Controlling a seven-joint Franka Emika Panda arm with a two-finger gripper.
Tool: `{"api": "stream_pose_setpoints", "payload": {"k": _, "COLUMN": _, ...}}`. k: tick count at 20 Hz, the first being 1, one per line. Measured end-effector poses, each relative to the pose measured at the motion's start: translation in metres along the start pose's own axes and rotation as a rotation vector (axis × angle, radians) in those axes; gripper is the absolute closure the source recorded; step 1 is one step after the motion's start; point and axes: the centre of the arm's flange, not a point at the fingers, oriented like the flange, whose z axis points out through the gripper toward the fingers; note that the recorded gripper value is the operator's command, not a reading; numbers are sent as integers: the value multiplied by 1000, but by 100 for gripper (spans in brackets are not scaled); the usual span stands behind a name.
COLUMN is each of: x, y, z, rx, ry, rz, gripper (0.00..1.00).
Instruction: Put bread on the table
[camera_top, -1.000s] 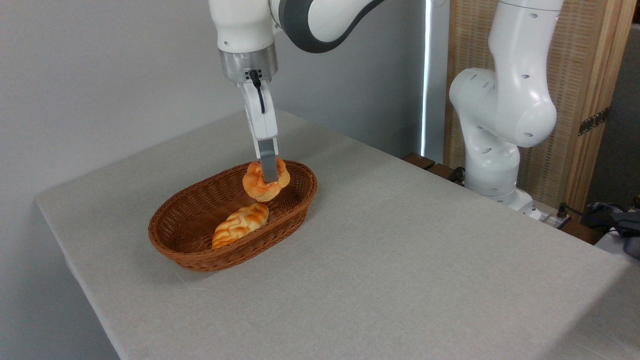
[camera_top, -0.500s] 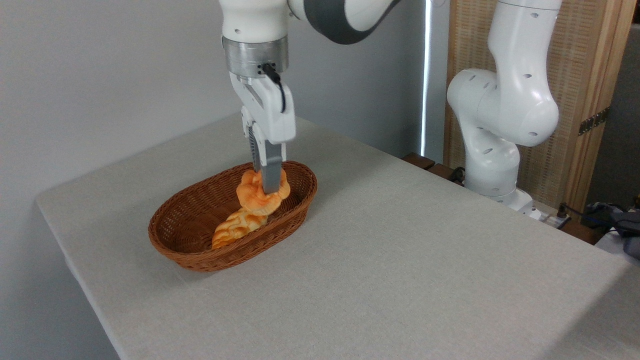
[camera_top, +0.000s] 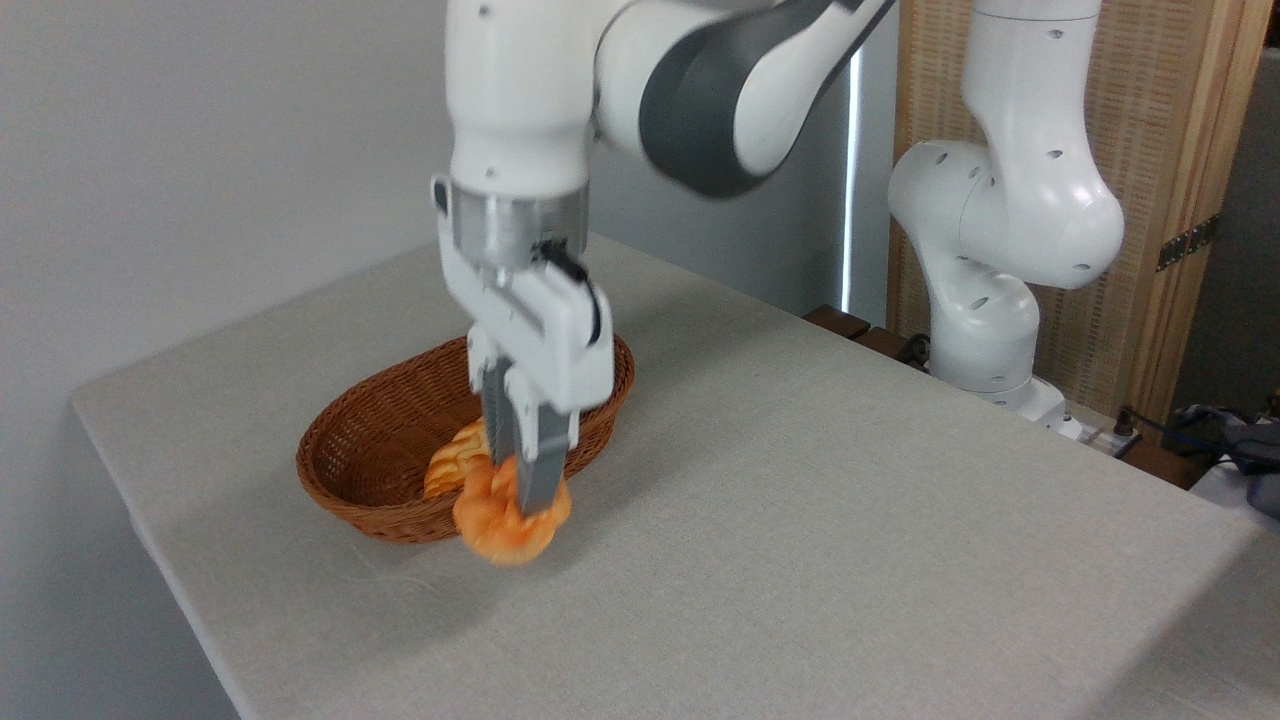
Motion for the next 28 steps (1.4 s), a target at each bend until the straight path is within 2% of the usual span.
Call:
{"api": "stream_pose_setpoints", "payload": {"k": 2, "x": 5, "y": -6, "z": 25, "rx": 18, "ry": -17, "rz": 15, "gripper": 42}}
{"api": "stream_pose_setpoints", "payload": {"k": 4, "x": 9, "y": -9, "z": 42, "rx": 24, "ry": -29, "rz": 26, "gripper": 28}}
{"api": "stream_pose_setpoints", "payload": {"k": 7, "x": 17, "y": -12, "z": 54, "rx": 54, "ry": -12, "rz": 39, "gripper": 16}}
{"api": "stream_pose_setpoints", "payload": {"k": 8, "x": 19, "y": -12, "z": 55, "rx": 64, "ry": -4, "rz": 42, "gripper": 2}}
{"api": "stream_pose_setpoints", "payload": {"k": 13, "x": 25, "y": -18, "z": 57, "rx": 118, "ry": 21, "rz": 57, "gripper": 0}}
{"api": "stream_pose_setpoints", "payload": {"k": 21, "x": 27, "y": -22, "z": 50, "rx": 133, "ry": 32, "rz": 51, "gripper": 0}}
{"api": "stream_pose_setpoints", "payload": {"k": 26, "x": 34, "y": -30, "z": 26, "rx": 98, "ry": 147, "rz": -101, "gripper": 0}}
{"api": "stream_pose_setpoints", "payload": {"k": 28, "x": 36, "y": -31, "z": 19, "rx": 65, "ry": 162, "rz": -146, "gripper": 0}}
